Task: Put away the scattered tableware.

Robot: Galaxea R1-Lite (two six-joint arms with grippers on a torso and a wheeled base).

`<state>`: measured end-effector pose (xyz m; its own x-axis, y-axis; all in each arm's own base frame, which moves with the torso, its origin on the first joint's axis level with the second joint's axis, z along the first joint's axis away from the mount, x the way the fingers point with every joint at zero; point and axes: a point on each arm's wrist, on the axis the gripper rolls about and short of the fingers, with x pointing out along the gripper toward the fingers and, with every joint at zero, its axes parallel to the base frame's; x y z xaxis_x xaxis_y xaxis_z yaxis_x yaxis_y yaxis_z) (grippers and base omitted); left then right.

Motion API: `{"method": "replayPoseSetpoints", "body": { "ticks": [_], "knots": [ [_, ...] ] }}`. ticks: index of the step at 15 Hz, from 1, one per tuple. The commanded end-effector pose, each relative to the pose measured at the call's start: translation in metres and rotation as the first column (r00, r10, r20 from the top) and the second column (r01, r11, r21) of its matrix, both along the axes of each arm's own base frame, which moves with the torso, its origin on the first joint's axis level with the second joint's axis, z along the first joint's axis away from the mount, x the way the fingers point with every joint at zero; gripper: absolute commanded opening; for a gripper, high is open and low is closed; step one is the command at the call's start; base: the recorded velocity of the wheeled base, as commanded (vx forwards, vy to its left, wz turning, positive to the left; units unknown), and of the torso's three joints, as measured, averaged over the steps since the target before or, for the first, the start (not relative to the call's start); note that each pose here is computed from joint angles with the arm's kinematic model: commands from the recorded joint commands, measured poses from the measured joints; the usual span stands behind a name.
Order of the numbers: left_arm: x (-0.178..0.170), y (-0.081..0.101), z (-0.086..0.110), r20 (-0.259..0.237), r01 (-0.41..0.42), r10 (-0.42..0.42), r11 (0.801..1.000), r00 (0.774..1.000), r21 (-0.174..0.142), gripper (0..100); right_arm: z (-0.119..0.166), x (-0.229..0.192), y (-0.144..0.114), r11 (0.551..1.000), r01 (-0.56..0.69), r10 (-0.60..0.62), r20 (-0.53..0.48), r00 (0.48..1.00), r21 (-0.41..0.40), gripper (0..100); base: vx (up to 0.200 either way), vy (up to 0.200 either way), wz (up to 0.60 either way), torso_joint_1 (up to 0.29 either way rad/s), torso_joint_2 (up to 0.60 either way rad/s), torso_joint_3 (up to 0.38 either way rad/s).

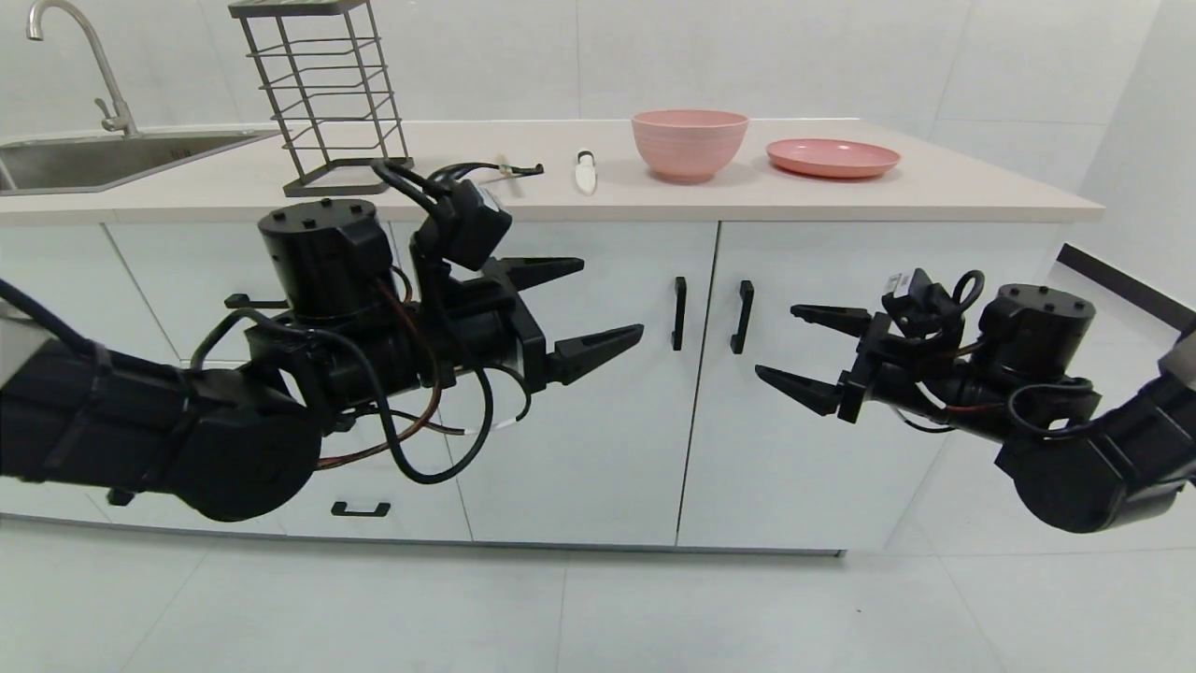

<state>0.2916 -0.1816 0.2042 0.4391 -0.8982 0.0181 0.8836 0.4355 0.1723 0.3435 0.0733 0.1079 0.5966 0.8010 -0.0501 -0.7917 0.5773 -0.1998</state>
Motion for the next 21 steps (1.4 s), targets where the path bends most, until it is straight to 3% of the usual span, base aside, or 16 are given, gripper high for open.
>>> {"method": "replayPoseSetpoints", "body": {
  "ticks": [1,11,16,21],
  "knots": [
    [0.01,-0.014,-0.014,-0.028,0.032,-0.031,0.999,0.999,0.015,100,-0.009,0.01,0.004,1.0,-0.003,0.003,-0.009,1.0,-0.001,100,0.0,0.0,0.0,0.0,0.0,0.0],
    [0.008,-0.035,-0.024,-0.046,0.081,-0.08,0.996,0.996,0.026,100,-0.015,0.041,0.011,1.0,-0.016,0.015,0.047,0.999,0.011,100,0.0,0.0,0.0,0.0,0.0,0.0],
    [0.022,-0.051,-0.042,-0.072,0.099,-0.096,0.994,0.993,0.041,100,-0.024,0.053,0.021,0.999,-0.022,0.022,0.021,1.0,0.033,100,0.0,0.0,0.0,0.0,0.0,0.0],
    [0.017,-0.063,-0.045,-0.078,0.129,-0.126,0.991,0.989,0.042,100,-0.035,0.06,0.008,0.999,0.012,-0.012,0.0,1.0,0.04,100,0.0,0.0,0.0,0.0,0.0,0.0]
  ]
}}
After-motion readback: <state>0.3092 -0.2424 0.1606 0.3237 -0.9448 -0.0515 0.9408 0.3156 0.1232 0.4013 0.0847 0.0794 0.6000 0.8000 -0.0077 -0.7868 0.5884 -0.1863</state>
